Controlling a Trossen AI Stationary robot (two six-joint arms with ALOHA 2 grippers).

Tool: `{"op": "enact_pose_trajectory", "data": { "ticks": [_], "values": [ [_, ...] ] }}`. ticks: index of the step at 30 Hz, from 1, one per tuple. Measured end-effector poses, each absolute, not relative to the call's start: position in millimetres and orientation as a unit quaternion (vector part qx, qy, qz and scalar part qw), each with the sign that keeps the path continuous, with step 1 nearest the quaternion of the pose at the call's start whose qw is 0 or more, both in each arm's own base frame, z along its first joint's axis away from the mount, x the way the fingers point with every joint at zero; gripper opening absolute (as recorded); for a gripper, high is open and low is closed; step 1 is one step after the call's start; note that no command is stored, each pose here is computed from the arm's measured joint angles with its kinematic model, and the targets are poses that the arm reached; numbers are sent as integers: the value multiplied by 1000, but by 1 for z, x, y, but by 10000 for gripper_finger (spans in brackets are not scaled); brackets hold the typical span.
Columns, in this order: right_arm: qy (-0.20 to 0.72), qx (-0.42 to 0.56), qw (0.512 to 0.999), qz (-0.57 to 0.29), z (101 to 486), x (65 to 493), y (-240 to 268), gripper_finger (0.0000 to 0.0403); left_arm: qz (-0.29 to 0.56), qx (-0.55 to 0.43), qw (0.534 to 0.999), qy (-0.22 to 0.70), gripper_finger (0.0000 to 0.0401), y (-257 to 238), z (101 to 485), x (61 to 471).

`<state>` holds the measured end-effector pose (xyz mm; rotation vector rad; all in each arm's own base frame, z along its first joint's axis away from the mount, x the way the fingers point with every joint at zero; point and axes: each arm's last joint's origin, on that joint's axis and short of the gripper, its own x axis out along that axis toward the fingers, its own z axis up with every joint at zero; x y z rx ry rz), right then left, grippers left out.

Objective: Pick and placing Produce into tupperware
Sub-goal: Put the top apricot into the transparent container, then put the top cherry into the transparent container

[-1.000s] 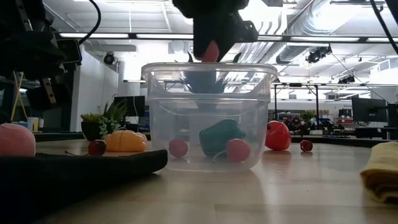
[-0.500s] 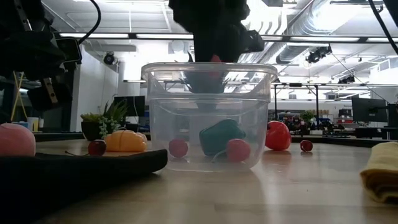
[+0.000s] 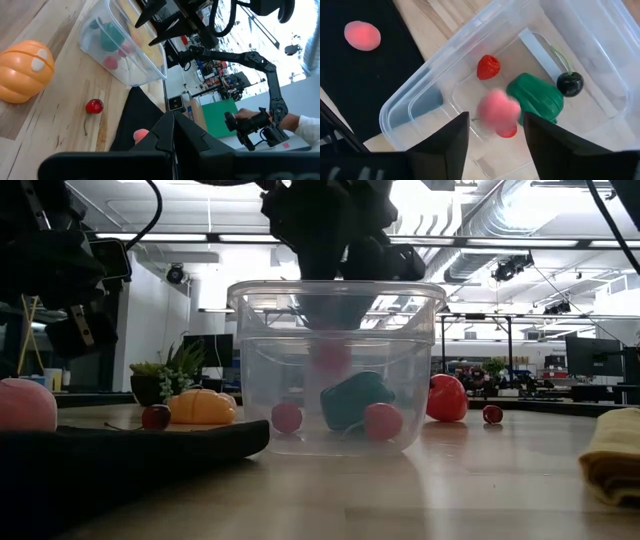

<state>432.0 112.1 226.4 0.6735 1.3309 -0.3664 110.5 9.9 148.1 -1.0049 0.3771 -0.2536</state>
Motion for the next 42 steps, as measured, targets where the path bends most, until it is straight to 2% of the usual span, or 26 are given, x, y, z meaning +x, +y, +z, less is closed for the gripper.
{"op": "enact_pose_trajectory", "data": {
  "ticks": [7, 12, 20, 25, 31, 36, 39, 42],
  "values": [
    [593, 300, 727, -173, 229, 433, 111, 193, -121, -477, 852, 179, 1, 10, 148, 111],
    [573, 274, 744, -210, 252, 432, 106, 184, -120, -477, 852, 179, 1, 10, 148, 111],
    [606, 212, 699, -315, 293, 405, 86, 173, -120, -477, 852, 179, 1, 10, 148, 111],
    [593, 209, 712, -314, 305, 402, 77, 172, -120, -477, 852, 179, 1, 10, 148, 111],
    [591, 200, 705, -337, 307, 387, 63, 172, -121, -478, 852, 180, 1, 10, 148, 111],
    [608, 211, 670, -370, 298, 357, 54, 172, -123, -478, 851, 181, 1, 10, 148, 110],
    [599, 241, 654, -394, 291, 329, 51, 172, -124, -478, 851, 181, 1, 10, 148, 110],
    [565, 317, 656, -389, 280, 302, 50, 172, -124, -478, 851, 181, 1, 10, 148, 110]
  ]
}}
